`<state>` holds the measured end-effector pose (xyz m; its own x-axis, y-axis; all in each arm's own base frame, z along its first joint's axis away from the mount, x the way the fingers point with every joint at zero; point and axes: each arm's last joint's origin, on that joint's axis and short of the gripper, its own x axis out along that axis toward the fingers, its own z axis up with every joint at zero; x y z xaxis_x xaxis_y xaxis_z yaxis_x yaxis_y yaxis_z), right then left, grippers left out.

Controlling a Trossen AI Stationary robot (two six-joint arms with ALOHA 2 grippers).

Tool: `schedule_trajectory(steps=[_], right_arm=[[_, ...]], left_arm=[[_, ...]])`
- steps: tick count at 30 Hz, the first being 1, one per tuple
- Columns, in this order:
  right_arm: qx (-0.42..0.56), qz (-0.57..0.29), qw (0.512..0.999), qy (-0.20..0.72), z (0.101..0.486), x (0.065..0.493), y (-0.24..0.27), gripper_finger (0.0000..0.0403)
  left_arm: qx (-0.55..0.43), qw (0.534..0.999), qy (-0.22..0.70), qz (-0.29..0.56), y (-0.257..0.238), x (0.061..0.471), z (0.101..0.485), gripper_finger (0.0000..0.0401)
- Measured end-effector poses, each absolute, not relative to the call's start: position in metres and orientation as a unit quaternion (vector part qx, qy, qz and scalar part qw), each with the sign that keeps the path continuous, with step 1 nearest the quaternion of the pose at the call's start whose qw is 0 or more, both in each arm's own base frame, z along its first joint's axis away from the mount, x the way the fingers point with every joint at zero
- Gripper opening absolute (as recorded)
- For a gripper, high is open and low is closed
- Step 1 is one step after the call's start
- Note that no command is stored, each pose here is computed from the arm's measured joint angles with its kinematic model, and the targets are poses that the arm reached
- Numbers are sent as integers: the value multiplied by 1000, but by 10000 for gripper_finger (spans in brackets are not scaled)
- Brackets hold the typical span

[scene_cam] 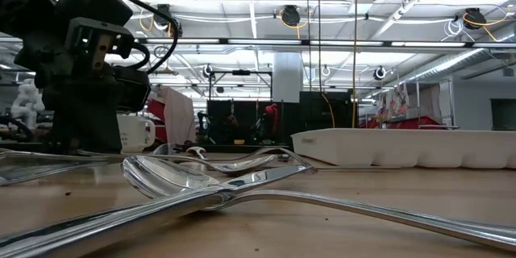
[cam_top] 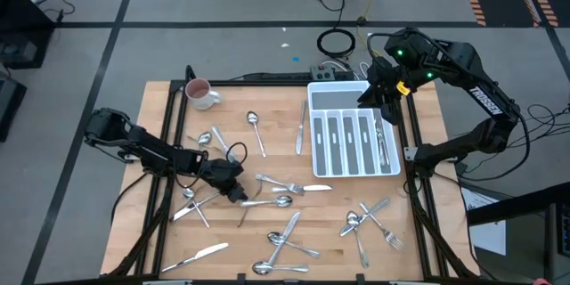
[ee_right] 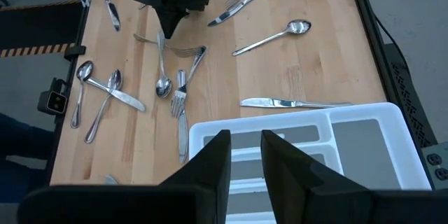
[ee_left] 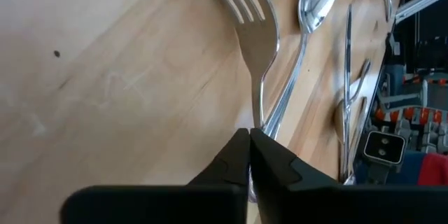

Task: Sort silverware
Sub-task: Put the spoon in the middle section of the silverware tray

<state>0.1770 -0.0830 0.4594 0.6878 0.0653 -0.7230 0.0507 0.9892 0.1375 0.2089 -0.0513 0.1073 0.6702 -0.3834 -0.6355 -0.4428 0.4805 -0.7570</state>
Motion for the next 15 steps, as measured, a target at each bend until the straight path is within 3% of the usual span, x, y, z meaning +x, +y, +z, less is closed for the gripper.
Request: schedule_trajectory(steps=[11, 15], right_arm=[[73, 4, 916, 395, 459, 177, -83, 71], [74, 4, 916, 395, 459, 177, -83, 71]], left_arm=[[-517, 737, 435, 4, -53, 206, 105, 163], [-523, 730, 439, 4, -53, 206, 105, 191]])
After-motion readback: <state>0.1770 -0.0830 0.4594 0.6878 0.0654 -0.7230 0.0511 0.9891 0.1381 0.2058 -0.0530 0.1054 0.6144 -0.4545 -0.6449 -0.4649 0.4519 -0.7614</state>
